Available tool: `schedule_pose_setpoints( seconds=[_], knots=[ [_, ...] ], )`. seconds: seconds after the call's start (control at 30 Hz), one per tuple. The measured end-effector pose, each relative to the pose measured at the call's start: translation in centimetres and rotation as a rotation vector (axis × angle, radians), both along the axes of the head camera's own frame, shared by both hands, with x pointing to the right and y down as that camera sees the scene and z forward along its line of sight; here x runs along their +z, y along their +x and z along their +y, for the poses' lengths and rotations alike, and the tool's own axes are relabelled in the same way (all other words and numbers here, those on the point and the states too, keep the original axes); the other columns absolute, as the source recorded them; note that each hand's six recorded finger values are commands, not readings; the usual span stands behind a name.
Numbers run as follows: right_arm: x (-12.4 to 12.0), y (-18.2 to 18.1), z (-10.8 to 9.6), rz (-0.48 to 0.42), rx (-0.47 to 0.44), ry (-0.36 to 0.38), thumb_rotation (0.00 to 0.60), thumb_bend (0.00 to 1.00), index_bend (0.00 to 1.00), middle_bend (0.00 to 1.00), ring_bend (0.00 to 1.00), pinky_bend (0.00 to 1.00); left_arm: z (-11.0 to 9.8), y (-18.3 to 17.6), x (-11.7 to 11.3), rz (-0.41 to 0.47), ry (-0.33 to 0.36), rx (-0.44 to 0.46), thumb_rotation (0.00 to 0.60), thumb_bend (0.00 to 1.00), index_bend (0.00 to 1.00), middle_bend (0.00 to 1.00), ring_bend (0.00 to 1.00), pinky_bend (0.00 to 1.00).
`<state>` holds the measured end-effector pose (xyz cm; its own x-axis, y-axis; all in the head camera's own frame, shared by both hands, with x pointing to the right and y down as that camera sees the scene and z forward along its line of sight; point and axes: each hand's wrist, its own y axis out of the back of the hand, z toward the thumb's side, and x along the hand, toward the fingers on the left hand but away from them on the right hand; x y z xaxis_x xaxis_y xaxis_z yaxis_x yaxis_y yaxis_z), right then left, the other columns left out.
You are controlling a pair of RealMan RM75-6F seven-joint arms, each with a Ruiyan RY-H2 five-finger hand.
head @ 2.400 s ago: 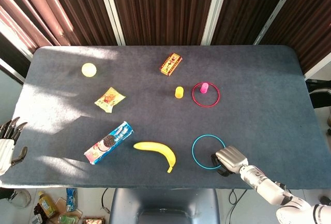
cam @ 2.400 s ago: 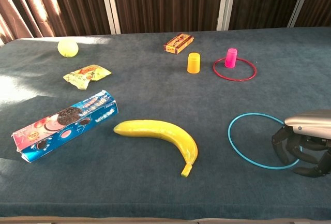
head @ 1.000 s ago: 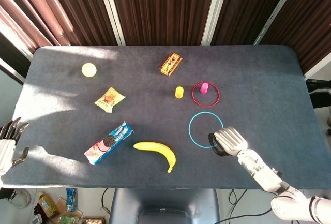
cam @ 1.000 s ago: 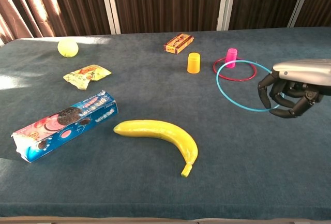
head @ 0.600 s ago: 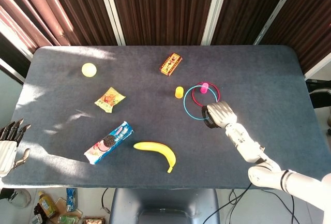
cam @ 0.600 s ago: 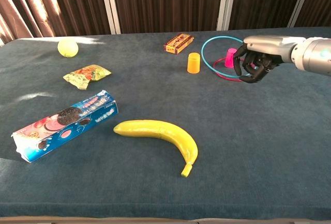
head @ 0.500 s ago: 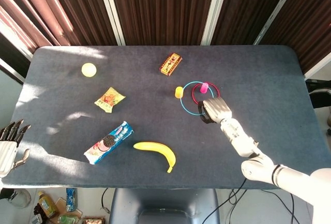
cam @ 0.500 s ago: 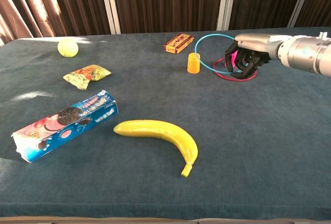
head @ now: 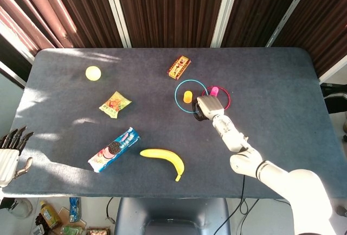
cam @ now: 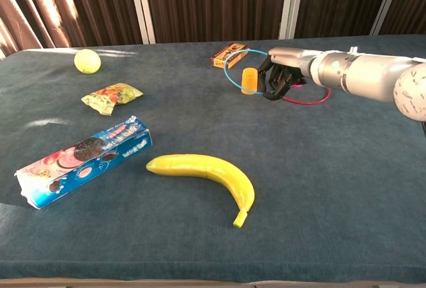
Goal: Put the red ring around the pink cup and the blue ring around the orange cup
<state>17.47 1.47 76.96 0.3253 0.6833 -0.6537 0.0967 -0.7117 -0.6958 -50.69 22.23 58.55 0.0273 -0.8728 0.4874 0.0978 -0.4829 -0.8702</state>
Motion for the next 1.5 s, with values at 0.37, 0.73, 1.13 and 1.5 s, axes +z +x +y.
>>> schedule_pose_setpoints(
  seconds=[0.37, 0.73, 1.13, 1.5],
  knots=[
    [1.8, -1.1, -0.1, 0.013, 0.0, -0.03, 0.6, 0.61, 0.82, 0.89, 1.0, 1.0, 0.0, -0.4, 0.0, 0.006, -0.004, -0.009, 0.6, 0.4, 0.14, 0.0, 0.0, 0.15],
    [2.7, -1.1, 0.1, 0.028, -0.018, -0.038, 0.6, 0.6, 0.74, 0.89, 1.0, 1.0, 0.1, -0.4, 0.1, 0.006, -0.008, -0.008, 0.6, 0.4, 0.14, 0.0, 0.0, 0.15],
    [2.3, -0.8, 0.0, 0.03, -0.042, -0.02, 0.6, 0.37, 0.66, 0.89, 1.0, 1.0, 0.0, -0.4, 0.1, 0.006, -0.009, -0.008, 0.6, 0.4, 0.14, 0.0, 0.0, 0.15],
    [1.8, -0.5, -0.2, 0.027, -0.049, -0.009, 0.6, 0.36, 0.64, 0.89, 1.0, 1.0, 0.0, -0.3, 0.3, 0.003, -0.016, -0.007, 0.6, 0.4, 0.14, 0.0, 0.0, 0.15]
  ],
)
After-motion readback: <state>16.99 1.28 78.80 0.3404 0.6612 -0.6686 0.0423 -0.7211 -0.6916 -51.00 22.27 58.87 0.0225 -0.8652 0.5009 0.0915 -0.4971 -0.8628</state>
